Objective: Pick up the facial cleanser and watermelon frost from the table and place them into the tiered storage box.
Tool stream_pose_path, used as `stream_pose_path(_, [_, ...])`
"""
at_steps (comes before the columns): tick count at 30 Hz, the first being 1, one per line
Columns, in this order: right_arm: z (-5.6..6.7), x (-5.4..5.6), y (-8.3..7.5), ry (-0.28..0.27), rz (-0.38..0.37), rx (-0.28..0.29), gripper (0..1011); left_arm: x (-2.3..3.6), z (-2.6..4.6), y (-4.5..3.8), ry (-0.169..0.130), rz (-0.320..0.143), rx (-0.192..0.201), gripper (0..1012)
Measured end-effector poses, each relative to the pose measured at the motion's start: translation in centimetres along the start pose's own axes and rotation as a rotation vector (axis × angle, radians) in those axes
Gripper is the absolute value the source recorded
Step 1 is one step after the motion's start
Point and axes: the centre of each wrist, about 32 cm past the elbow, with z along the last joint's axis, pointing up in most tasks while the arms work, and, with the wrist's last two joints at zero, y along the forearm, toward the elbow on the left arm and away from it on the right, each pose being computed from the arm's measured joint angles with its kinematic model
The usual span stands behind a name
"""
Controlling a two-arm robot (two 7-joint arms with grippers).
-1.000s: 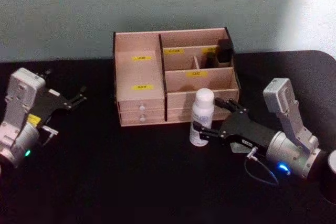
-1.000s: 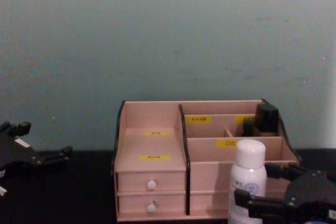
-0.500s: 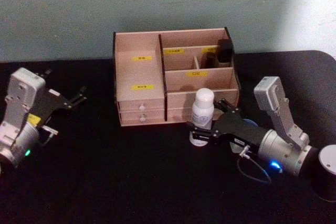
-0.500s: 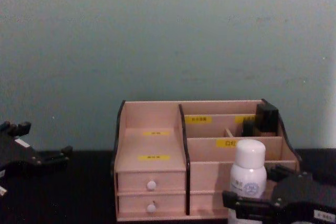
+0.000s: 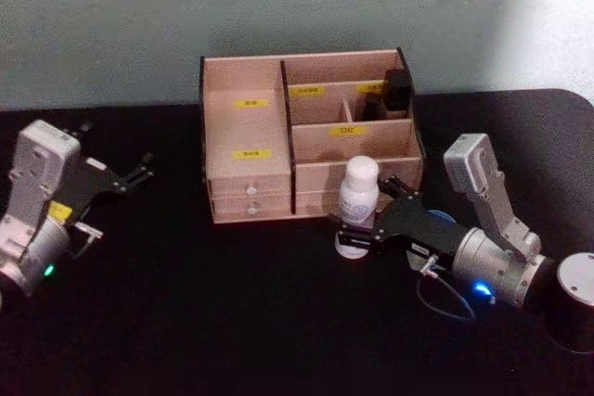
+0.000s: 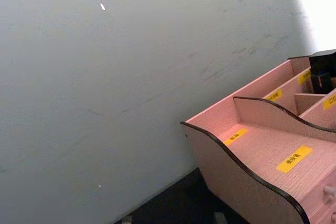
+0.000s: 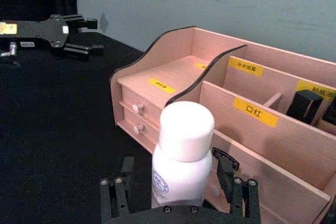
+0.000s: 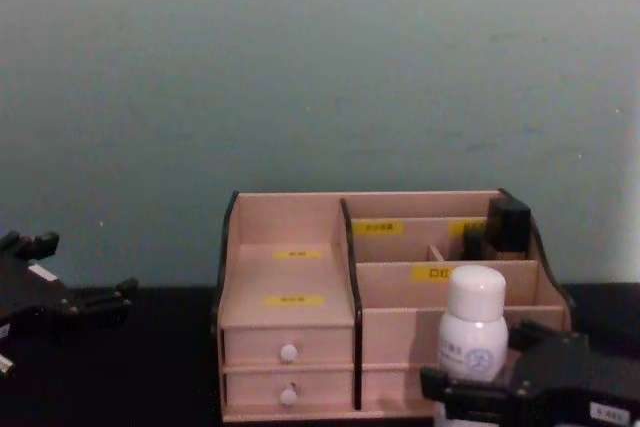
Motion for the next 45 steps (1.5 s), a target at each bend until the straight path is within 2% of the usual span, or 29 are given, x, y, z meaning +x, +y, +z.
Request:
stream_pose_path(36, [-0.12, 0.22, 0.09, 0.013, -0.018, -0.002, 1003, 0.00, 0.00, 0.00, 0.000, 0.000, 0.000, 1001])
stream_pose_path(38, [-0.12, 0.22, 0.08, 0.013, -0.018, -0.002, 979, 0.00, 0.00, 0.00, 0.000, 0.000, 0.000, 1001])
stream_pose_path(45, [-0.11, 0.21, 0.08, 0.012, -0.018, -0.001, 799, 0.00, 0.00, 0.00, 0.000, 0.000, 0.000, 1001])
